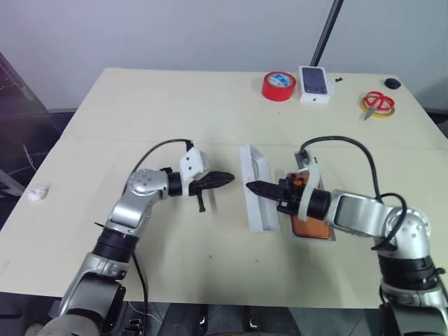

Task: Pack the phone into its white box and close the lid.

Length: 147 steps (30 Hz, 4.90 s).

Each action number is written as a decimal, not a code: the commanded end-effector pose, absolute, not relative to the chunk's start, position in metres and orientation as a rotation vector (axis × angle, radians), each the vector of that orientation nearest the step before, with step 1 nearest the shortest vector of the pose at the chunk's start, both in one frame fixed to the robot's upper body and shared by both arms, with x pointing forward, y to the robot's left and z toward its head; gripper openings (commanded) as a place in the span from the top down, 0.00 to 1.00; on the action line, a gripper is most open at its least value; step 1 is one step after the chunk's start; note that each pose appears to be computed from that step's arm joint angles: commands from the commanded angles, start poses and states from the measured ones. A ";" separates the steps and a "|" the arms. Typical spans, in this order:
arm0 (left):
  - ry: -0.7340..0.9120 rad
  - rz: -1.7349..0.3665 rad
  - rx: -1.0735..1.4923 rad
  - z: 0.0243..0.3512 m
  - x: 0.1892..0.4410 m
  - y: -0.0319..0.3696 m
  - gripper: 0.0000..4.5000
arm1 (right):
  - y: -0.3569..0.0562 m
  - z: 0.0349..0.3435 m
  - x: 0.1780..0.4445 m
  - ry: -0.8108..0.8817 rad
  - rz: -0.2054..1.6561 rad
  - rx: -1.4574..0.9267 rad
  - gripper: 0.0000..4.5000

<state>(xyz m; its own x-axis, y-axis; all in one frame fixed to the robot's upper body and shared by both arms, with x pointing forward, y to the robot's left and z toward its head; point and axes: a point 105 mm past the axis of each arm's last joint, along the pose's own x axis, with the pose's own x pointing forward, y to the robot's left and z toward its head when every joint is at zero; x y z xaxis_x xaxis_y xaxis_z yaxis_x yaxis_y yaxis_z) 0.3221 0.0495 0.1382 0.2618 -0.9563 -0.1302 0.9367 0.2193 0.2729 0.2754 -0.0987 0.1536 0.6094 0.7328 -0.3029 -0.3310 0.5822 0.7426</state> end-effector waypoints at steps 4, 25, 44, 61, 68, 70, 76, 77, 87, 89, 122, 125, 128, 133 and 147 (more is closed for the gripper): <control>-0.091 -1.424 0.344 0.137 0.309 0.017 0.97 | -0.132 0.176 0.284 0.581 0.602 0.591 0.23; -0.072 -1.411 0.268 0.139 0.324 -0.038 0.97 | -0.199 0.202 0.299 0.421 0.480 -0.483 1.00; 0.189 -1.274 0.492 0.107 0.341 -0.013 0.97 | -0.203 0.151 0.311 0.442 0.544 -0.803 1.00; 0.081 -1.457 0.428 0.128 0.315 -0.086 0.97 | -0.222 0.149 0.288 0.513 0.502 -0.815 1.00; 0.068 -1.473 0.441 0.130 0.314 -0.093 0.97 | -0.237 0.137 0.274 0.581 0.473 -0.799 1.00; 0.065 -1.477 0.440 0.131 0.314 -0.094 0.97 | -0.239 0.135 0.273 0.586 0.460 -0.799 1.00; 0.057 -1.517 0.443 0.130 0.306 -0.098 0.97 | -0.244 0.135 0.274 0.586 0.431 -0.788 1.00; 0.058 -1.520 0.443 0.130 0.306 -0.099 0.97 | -0.245 0.134 0.274 0.587 0.428 -0.788 1.00; 0.088 -1.510 0.463 0.122 0.308 -0.096 0.97 | -0.246 0.129 0.271 0.601 0.420 -0.776 1.00; 0.096 -1.510 0.468 0.120 0.308 -0.095 0.97 | -0.245 0.127 0.270 0.607 0.423 -0.773 1.00; 0.115 -1.410 0.385 0.126 0.327 -0.089 0.97 | -0.247 0.126 0.276 0.601 0.388 -0.752 1.00; 0.114 -1.408 0.375 0.127 0.328 -0.089 0.97 | -0.248 0.127 0.277 0.600 0.387 -0.754 1.00; 0.116 -1.409 0.357 0.128 0.327 -0.090 0.97 | -0.249 0.129 0.278 0.598 0.382 -0.756 1.00; 0.122 -1.410 0.334 0.130 0.327 -0.092 0.97 | -0.251 0.129 0.280 0.596 0.376 -0.759 1.00; 0.204 -1.317 0.273 0.122 0.338 -0.088 0.97 | -0.251 0.126 0.285 0.589 0.366 -0.747 1.00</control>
<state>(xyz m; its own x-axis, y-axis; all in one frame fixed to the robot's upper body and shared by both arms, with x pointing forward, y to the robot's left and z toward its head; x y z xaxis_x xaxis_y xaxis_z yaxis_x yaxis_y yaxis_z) 0.3371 -0.0811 0.1061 0.2372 -0.9086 -0.3437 0.9712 0.2299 0.0624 0.2811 -0.2568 0.1171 0.7549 0.0815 -0.6508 -0.5096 0.6976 -0.5037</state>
